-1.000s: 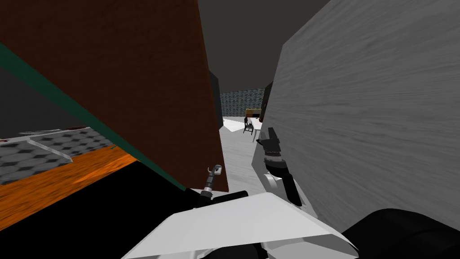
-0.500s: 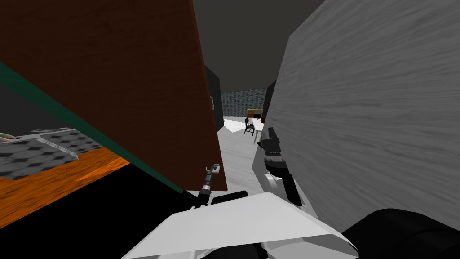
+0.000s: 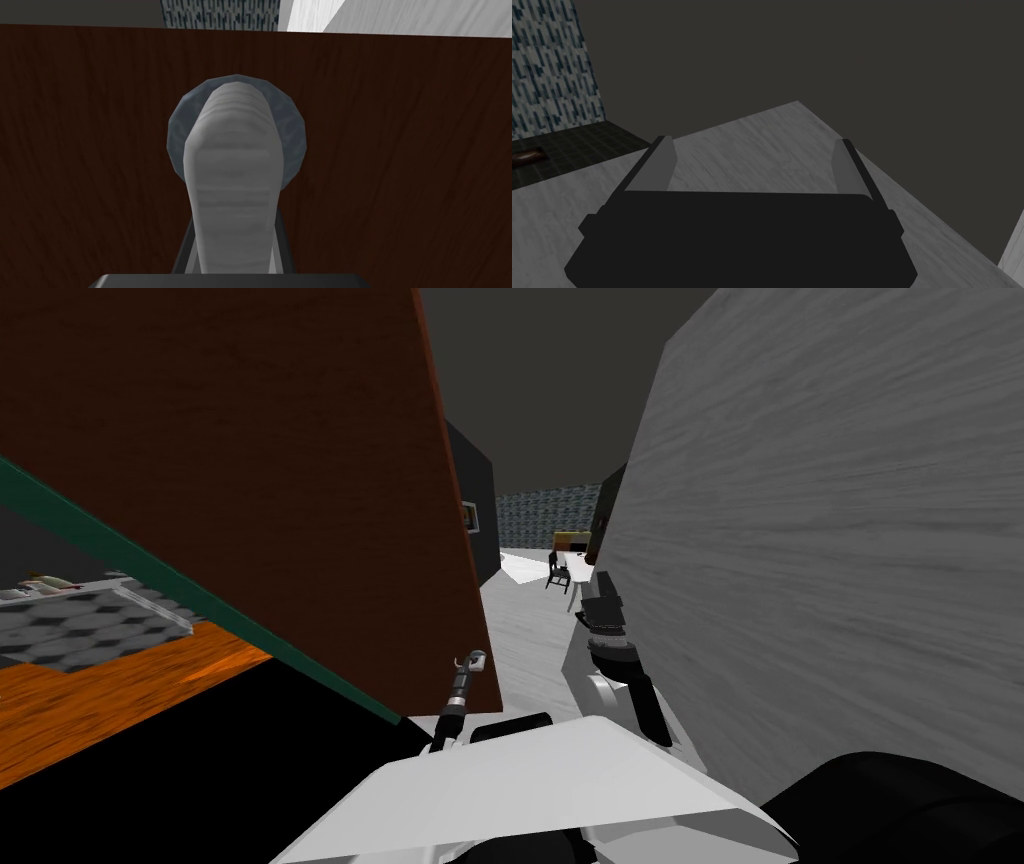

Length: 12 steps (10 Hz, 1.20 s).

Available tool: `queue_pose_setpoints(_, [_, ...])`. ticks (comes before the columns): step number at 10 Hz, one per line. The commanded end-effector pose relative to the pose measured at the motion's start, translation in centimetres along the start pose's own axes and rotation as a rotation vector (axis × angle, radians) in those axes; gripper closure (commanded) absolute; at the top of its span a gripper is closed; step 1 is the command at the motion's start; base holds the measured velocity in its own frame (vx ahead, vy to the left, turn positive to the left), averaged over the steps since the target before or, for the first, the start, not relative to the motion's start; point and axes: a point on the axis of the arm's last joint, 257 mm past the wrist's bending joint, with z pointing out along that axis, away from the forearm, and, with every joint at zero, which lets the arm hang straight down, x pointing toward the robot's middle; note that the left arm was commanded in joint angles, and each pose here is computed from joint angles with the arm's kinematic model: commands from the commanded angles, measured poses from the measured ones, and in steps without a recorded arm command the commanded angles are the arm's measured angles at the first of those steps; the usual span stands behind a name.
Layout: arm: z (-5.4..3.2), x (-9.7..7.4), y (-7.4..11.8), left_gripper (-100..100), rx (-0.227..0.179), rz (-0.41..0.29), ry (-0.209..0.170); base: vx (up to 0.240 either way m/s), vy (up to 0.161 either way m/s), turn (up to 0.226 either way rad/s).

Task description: Push the door open

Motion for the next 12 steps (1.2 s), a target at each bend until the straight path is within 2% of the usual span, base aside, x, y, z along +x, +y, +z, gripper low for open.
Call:
queue_pose_setpoints(1, [0.62, -1.6, -0.6, 100, 0.012, 0.000, -0.039, 0.168, -0.152, 0.092])
queue_pose_setpoints(6, [1.29, -3.2, -0.5, 100, 0.008, -0.019, -0.105, 0.181, -0.113, 0.065])
queue_pose_setpoints(7, [1.01, -3.4, -0.2, 100, 0.001, -0.013, -0.104, 0.081, -0.019, 0.019])
queue_pose_setpoints(8, [1.06, -4.7, -0.4, 100, 0.006, 0.002, -0.121, 0.130, -0.012, 0.047])
queue_pose_setpoints(12, [0.85, -7.5, -0.6, 100, 0.007, 0.031, -0.164, 0.198, -0.023, 0.049])
